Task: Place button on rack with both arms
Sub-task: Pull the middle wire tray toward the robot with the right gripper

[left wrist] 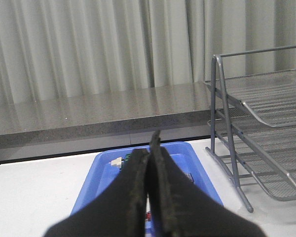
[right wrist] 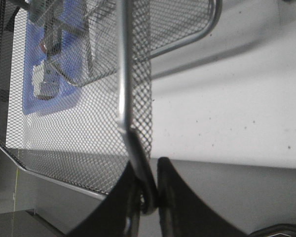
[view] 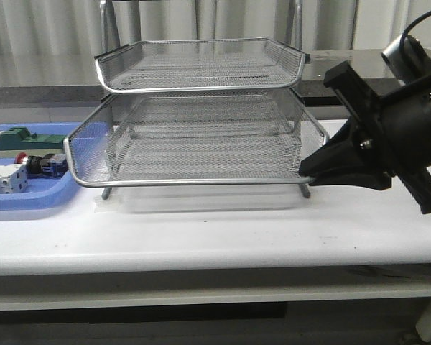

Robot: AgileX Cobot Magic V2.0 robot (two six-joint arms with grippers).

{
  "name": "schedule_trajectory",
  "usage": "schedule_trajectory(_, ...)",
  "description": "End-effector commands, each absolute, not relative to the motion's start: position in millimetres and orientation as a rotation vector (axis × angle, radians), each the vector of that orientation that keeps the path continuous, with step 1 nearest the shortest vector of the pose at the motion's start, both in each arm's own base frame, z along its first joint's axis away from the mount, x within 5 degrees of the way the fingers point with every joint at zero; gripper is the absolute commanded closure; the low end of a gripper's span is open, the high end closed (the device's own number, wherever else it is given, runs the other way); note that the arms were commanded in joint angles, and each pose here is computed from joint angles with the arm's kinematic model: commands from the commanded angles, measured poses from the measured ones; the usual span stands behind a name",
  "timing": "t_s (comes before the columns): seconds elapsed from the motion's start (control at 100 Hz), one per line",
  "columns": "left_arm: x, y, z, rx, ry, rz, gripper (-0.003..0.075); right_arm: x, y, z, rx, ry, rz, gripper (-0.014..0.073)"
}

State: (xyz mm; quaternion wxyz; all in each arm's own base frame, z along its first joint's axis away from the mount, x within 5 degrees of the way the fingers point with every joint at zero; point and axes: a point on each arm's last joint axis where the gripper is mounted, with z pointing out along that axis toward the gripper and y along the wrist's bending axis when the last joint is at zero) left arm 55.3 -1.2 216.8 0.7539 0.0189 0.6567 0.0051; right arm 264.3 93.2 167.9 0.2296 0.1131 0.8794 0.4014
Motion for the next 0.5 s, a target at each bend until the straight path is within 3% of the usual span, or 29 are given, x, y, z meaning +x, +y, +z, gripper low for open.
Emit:
schedule_trajectory(0.0, 53, -1, 214, 0.027, 1.356, -0.003, 0.0741, 249, 93, 167, 0.173, 2.465, 1.06, 0.061)
schedule_trajectory(0.24, 53, -1, 214, 0.027, 1.356, -0.003, 0.0741, 242, 92, 175, 0.147, 2.436, 1.068, 0.0587)
schedule_trajectory(0.31, 53, -1, 214, 0.027, 1.356, -0.003, 0.0741, 241, 93, 178, 0.135, 2.424, 1.081, 0.0522)
schedule_trajectory(0.49, 53, -1, 214, 0.027, 1.356, -0.003, 0.0741, 238, 94, 188, 0.108, 2.388, 1.099, 0.025)
